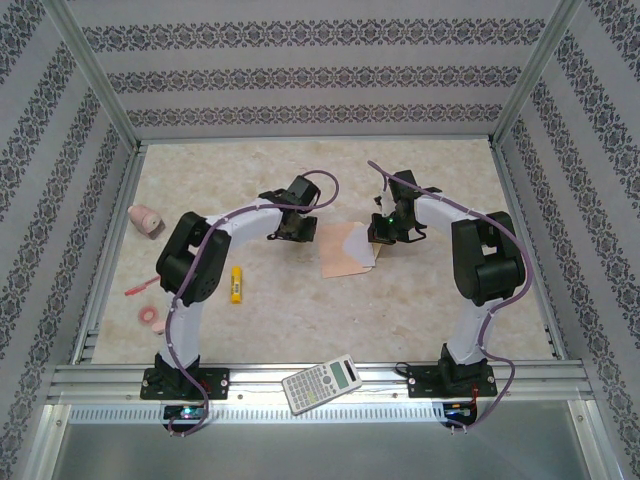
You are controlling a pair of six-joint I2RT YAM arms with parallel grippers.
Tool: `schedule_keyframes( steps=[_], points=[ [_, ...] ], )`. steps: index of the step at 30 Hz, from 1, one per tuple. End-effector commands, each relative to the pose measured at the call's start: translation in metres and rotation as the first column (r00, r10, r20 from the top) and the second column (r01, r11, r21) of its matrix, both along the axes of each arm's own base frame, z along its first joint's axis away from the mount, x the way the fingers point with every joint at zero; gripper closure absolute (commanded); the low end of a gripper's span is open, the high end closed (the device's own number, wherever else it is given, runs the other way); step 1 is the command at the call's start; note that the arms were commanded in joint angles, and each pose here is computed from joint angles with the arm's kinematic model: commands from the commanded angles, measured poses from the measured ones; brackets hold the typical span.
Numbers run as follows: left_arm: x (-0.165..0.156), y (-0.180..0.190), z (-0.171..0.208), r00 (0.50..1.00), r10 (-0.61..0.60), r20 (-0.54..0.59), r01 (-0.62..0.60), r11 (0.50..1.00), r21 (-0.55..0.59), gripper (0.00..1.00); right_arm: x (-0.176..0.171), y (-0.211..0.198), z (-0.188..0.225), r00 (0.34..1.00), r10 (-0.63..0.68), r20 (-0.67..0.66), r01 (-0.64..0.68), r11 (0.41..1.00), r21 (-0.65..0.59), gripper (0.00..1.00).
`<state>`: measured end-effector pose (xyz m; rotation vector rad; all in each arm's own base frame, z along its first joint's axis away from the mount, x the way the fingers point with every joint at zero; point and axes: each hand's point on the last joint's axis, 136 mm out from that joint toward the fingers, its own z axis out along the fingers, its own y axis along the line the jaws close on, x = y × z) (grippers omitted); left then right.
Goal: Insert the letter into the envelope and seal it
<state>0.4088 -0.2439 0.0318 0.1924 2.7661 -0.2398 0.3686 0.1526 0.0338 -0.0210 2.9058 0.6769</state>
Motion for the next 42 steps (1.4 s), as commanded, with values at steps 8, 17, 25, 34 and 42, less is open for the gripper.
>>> schedule_keyframes(
  steps=[8,17,25,34,42],
  points=[
    [0.014,-0.024,-0.005,1.000,0.025,-0.013,-0.026,0.994,-0.111,1.00,-0.002,0.005,-0.004,1.000,0.023,-0.009,-0.023,1.000,-0.014,0.91],
    [0.014,-0.037,-0.019,0.999,0.026,-0.045,-0.034,0.986,-0.164,1.00,-0.001,0.009,-0.005,0.999,0.033,-0.009,-0.033,0.999,-0.006,0.92],
    [0.010,-0.041,-0.027,0.997,0.035,-0.072,-0.049,0.981,-0.189,1.00,0.001,0.017,-0.007,0.999,0.045,-0.009,-0.045,0.999,0.001,0.92],
    [0.006,-0.049,-0.029,0.996,0.039,-0.081,-0.055,0.975,-0.213,1.00,0.004,0.028,-0.006,0.999,0.054,0.000,-0.054,0.998,0.013,0.92],
    [0.004,-0.053,-0.028,0.994,0.053,-0.091,-0.073,0.970,-0.231,1.00,0.004,0.039,-0.009,0.998,0.060,-0.007,-0.059,0.998,0.023,0.92]
  ],
)
